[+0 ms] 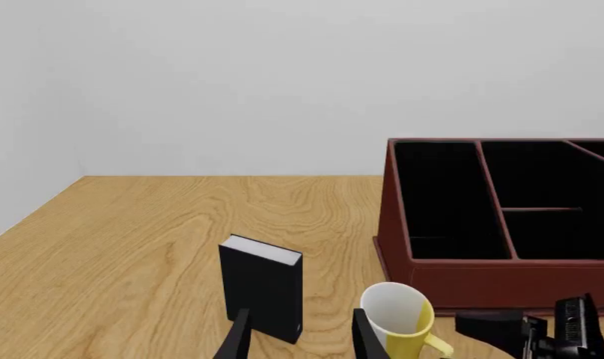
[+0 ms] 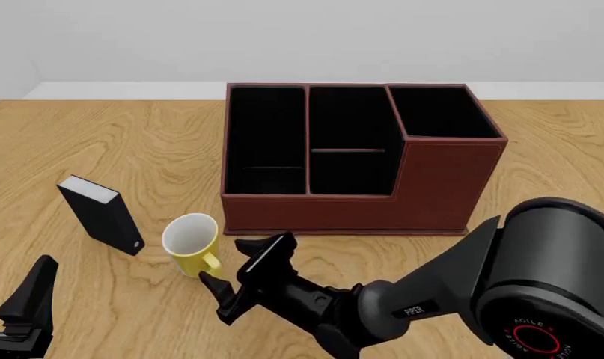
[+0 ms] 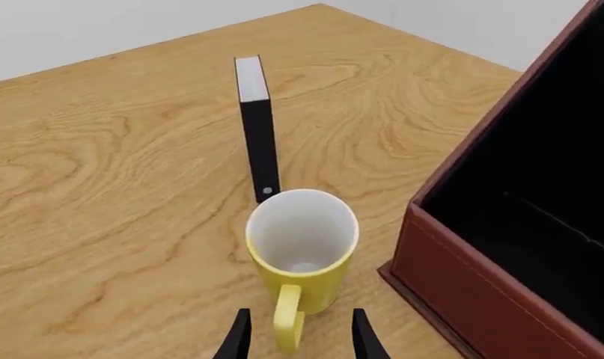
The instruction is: Pick up the yellow and white mug and place it to the right of the caddy.
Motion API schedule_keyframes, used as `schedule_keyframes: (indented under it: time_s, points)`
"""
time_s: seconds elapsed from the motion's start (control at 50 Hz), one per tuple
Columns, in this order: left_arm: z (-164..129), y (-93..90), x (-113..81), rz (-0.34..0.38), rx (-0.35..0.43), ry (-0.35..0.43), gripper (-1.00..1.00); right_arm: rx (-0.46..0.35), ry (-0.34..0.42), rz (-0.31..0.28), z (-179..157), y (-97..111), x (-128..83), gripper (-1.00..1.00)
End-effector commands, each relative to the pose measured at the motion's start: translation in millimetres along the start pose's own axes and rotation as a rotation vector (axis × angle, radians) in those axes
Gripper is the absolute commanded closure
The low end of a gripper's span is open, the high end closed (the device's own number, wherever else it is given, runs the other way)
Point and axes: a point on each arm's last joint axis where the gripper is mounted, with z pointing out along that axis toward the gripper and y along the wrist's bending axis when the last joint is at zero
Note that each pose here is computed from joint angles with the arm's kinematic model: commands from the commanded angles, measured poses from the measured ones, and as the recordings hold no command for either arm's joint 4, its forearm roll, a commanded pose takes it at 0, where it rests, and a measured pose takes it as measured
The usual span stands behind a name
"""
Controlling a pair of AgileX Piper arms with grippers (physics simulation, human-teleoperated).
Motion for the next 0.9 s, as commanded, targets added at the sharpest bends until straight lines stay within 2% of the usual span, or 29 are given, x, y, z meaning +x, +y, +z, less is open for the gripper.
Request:
schedule_keyframes:
  time_s: [0.02,0.82,0.84,0.9]
  points:
    - [0.0,0.0,0.0,0.000,0.000,0.000,-1.00,0.005,0.007,0.004,2.4,-1.8,3.7,-1.00]
    - [0.0,0.0,0.0,-0.001,0.000,0.000,-1.00,0.013,0.039,0.017,16.5,-5.4,18.5,-1.00]
    - [0.0,0.0,0.0,0.001,0.000,0.000,-1.00,0.012,0.038,0.017,16.4,-4.8,18.6,1.00]
    - [0.0,0.0,0.0,0.000,-0.001,0.000,-1.00,0.011,0.036,0.012,15.1,-4.4,17.6,1.00]
